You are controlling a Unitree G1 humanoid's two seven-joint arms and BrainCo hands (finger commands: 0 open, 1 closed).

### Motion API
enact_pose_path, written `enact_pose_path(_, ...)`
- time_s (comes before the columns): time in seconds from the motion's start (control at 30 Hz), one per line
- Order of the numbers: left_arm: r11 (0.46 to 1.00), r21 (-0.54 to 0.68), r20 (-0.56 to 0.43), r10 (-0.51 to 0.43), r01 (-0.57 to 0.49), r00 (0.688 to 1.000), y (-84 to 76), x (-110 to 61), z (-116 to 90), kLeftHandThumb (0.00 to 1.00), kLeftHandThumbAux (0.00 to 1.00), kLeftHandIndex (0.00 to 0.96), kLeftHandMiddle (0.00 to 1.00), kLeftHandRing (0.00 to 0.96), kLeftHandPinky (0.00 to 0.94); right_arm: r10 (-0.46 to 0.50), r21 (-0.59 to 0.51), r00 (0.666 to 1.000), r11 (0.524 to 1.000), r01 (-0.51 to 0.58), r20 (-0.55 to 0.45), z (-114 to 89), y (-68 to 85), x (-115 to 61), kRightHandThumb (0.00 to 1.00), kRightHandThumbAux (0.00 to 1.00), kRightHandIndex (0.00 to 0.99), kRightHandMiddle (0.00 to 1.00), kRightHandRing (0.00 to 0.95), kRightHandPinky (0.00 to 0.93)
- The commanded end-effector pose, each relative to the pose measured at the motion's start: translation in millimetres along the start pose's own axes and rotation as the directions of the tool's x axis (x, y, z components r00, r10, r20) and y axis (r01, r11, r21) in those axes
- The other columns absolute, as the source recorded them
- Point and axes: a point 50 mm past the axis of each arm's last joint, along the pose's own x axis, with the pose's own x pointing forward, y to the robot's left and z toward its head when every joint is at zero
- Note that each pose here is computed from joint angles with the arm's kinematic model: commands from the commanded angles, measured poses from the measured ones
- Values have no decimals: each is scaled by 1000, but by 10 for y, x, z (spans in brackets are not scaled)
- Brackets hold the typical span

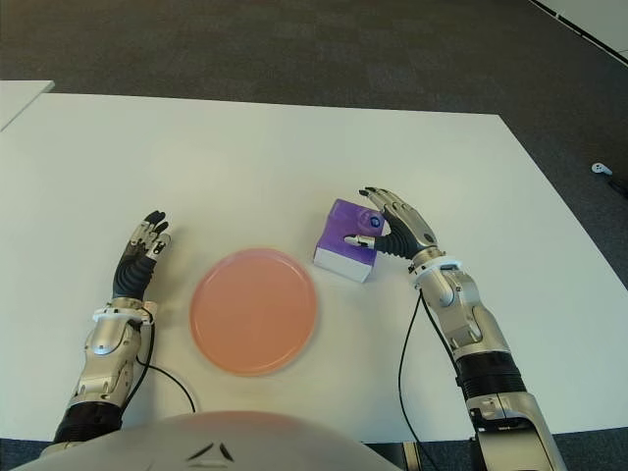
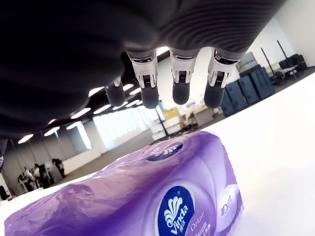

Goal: Put the tissue paper into the plate.

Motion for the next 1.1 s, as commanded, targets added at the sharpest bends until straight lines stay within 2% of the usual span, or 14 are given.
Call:
enact_pose_path(0.03, 1000, -8, -95, 2, -3, 995, -18, -90, -167, 0, 446, 0, 0, 0, 0, 12, -1, 1000, 1000, -12, 3, -15, 19, -8, 303, 329, 0, 0, 0, 0)
enact_pose_path(1.1, 1000, -15, -96, 12, -14, 995, -38, -98, -167, 0, 458, 0, 0, 0, 0, 12, -2, 1000, 1000, -12, 3, -35, 4, -26, 303, 329, 0, 0, 0, 0)
